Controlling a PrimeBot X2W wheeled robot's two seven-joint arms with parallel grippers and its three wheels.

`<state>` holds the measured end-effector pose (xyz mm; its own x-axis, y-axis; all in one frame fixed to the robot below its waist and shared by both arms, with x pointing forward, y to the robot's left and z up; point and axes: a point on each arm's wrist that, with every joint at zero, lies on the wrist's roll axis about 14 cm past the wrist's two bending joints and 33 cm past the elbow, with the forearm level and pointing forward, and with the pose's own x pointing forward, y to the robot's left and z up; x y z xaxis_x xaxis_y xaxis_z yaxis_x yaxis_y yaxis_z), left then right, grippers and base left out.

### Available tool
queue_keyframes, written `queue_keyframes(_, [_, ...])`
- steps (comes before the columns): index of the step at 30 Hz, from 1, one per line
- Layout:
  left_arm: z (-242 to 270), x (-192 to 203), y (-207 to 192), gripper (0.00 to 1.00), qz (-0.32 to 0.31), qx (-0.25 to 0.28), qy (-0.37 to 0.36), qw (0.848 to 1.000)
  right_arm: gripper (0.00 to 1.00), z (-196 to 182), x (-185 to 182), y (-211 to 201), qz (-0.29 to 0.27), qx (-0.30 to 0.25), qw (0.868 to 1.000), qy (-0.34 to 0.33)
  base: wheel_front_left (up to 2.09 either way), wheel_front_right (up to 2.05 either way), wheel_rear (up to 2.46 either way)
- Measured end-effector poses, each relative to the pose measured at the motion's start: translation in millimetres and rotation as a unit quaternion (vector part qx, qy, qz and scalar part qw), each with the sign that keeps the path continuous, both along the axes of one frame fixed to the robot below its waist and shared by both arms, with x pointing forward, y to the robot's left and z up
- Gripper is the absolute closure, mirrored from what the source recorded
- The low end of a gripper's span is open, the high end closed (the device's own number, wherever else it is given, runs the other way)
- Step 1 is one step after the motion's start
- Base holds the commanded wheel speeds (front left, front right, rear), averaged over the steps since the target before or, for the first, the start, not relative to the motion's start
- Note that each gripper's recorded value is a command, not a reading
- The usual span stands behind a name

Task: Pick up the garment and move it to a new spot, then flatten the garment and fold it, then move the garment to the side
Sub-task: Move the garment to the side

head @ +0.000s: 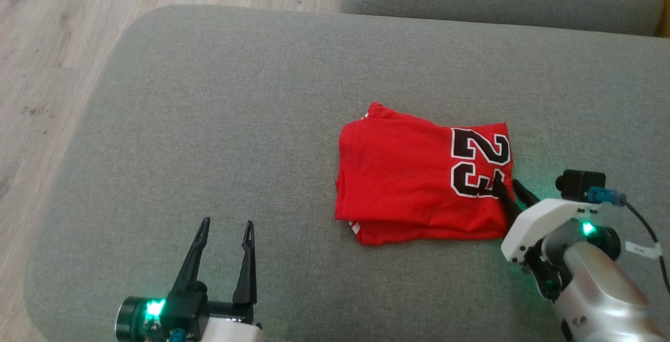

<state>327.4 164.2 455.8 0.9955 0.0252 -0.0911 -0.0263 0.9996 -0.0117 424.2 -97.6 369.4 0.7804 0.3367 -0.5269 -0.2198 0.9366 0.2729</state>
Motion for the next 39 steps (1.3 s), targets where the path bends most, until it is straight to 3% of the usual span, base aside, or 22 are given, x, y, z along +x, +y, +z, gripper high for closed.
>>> queue_keyframes(7, [-5.0, 6.8, -8.2, 0.00, -0.012, -0.003, 0.008, 1.000, 1.00, 13.3, 15.9, -21.9, -0.014, -0.012, 0.999, -0.034, 0.00, 0.00, 0.00])
queue_keyframes(15, [-9.7, 28.2, -32.5, 0.00, -0.051, -0.010, 0.012, 0.999, 1.00, 49.3, 52.1, -119.7, -0.072, -0.091, 0.990, -0.086, 0.00, 0.00, 0.00])
queue_keyframes(27, [-30.0, 75.0, -75.4, 0.00, -0.120, -0.018, 0.026, 0.992, 1.00, 104.1, 87.1, -252.4, -0.148, -0.218, 0.956, -0.131, 0.00, 0.00, 0.00])
queue_keyframes(32, [-34.2, 93.6, -89.3, 0.00, -0.138, -0.023, 0.022, 0.990, 1.00, 111.8, 80.7, -305.2, -0.177, -0.280, 0.937, -0.111, 0.00, 0.00, 0.00])
queue_keyframes(38, [-40.8, 101.7, -97.8, 0.00, -0.148, -0.031, 0.025, 0.988, 1.00, 112.6, 66.3, -350.5, -0.223, -0.315, 0.919, -0.081, 0.00, 0.00, 0.00])
queue_keyframes(39, [-41.6, 103.0, -99.0, 0.00, -0.149, -0.033, 0.025, 0.988, 0.65, 111.9, 62.6, -359.3, -0.234, -0.320, 0.915, -0.072, 0.00, 0.00, 0.00])
